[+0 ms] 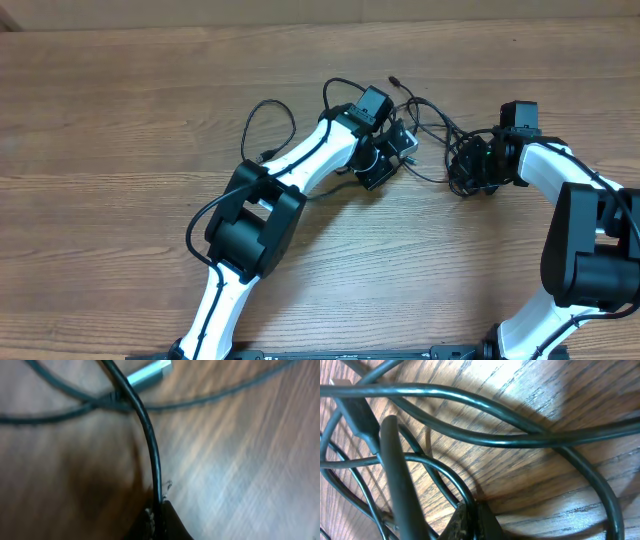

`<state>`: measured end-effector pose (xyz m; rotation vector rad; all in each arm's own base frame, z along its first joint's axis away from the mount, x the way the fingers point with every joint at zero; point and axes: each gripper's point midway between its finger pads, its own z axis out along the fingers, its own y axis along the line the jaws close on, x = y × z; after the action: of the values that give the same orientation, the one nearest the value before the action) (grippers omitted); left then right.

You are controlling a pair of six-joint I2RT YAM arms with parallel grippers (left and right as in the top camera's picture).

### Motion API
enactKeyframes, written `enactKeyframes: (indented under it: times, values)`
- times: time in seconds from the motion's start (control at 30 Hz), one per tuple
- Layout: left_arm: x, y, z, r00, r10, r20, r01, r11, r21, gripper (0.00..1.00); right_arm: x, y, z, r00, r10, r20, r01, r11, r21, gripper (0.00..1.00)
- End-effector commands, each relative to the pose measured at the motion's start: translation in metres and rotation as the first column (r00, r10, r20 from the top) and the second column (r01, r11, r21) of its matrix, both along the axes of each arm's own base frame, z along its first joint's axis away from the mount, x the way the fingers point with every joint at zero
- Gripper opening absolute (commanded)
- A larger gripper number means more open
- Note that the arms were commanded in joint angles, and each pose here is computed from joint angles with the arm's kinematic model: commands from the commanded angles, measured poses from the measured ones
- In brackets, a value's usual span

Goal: Untangle cables
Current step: 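Reach the left gripper into the bundle beside the right gripper and grasp, then pull the grasped cable left away from the bundle with the left gripper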

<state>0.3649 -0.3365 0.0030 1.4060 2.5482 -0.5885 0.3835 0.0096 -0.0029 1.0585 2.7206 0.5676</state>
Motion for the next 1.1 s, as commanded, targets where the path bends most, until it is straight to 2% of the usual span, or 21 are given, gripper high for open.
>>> enactKeyframes:
  times: [0.0, 0.07, 0.2, 0.47, 0.7, 0.87, 1.07]
  values:
    - [0.005, 0.026, -0.004, 0.998, 0.063, -0.02, -0.061, 0.994, 0.093, 0.04, -0.021, -0.003, -0.025, 0.996, 0.001, -0.087, -0.005, 0.999, -0.051, 0.04]
    - [0.012, 0.037, 0.01, 0.995, 0.099, -0.013, -0.096, 0.989, 0.114, 0.04, -0.021, -0.003, -0.025, 0.996, 0.001, -0.087, -0.005, 0.999, -0.051, 0.04]
    - [0.027, 0.051, 0.052, 0.989, 0.149, 0.022, -0.151, 0.985, 0.083, 0.04, -0.021, -0.003, -0.025, 0.996, 0.001, -0.087, -0.005, 0.999, -0.051, 0.04]
    - [0.06, 0.089, 0.161, 0.933, 0.313, 0.176, -0.303, 0.95, -0.078, 0.04, -0.021, -0.003, -0.025, 0.996, 0.001, -0.087, -0.005, 0.999, -0.052, 0.04]
    - [0.067, 0.139, 0.245, 0.845, 0.459, 0.276, -0.413, 0.886, -0.209, 0.04, -0.021, -0.003, -0.025, 0.996, 0.001, -0.087, -0.005, 0.999, -0.052, 0.04]
    - [0.068, 0.18, 0.289, 0.756, 0.58, 0.302, -0.506, 0.812, -0.291, 0.04, -0.021, -0.005, -0.025, 0.996, -0.002, -0.088, -0.003, 0.998, -0.059, 0.04]
    - [0.074, 0.221, 0.302, 0.675, 0.681, 0.285, -0.603, 0.731, -0.321, 0.04, -0.021, -0.007, -0.026, 0.996, -0.005, -0.089, -0.001, 0.998, -0.07, 0.04]
